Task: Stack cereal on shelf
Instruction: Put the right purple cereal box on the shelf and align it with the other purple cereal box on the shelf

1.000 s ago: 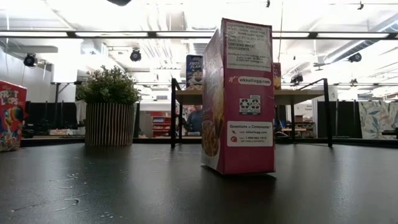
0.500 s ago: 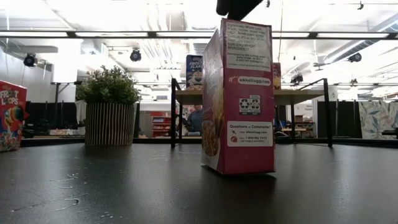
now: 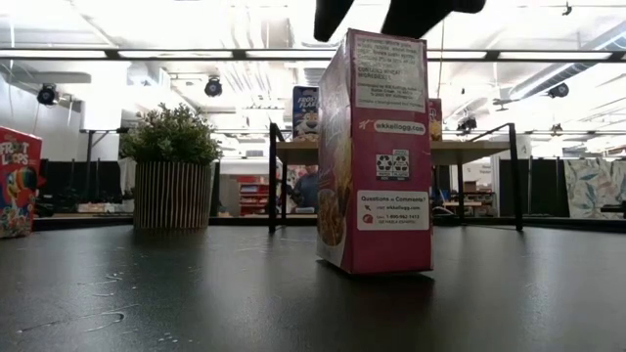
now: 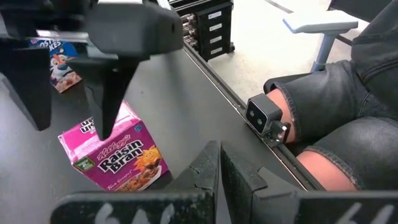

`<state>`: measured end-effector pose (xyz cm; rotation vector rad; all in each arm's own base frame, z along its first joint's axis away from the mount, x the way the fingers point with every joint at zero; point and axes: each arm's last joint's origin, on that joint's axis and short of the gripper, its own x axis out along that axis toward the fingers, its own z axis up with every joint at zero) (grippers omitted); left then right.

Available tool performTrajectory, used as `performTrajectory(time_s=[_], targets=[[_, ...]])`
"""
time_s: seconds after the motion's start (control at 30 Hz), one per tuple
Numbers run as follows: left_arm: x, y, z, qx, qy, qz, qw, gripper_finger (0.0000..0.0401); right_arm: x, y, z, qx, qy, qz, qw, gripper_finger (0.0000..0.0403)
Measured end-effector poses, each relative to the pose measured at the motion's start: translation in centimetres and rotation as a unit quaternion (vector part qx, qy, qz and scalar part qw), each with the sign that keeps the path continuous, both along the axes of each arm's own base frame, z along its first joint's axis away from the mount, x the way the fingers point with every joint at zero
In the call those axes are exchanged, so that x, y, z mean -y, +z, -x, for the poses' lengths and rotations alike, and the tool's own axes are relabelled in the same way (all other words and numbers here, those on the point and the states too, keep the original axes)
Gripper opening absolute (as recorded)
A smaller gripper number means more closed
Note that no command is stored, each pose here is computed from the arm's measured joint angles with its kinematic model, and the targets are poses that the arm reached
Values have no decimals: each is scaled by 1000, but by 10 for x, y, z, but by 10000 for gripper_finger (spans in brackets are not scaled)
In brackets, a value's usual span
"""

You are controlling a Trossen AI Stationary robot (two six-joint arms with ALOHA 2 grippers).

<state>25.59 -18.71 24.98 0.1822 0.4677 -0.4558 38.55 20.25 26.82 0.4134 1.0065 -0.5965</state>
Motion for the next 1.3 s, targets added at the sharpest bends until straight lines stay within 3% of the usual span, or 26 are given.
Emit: performTrajectory(time_s=[0.33, 0.8, 1.3], targets=[[0, -1, 0, -3, 2, 3, 1000, 0, 0, -18, 2, -3, -33, -6, 999, 300], [-1, -3, 1, -6, 4, 4, 1000, 0, 3, -3, 6, 12, -29, -10, 999, 288], [-1, -3, 1, -7, 5, 5, 1000, 0, -5, -9, 8, 24, -38, -13, 999, 304]])
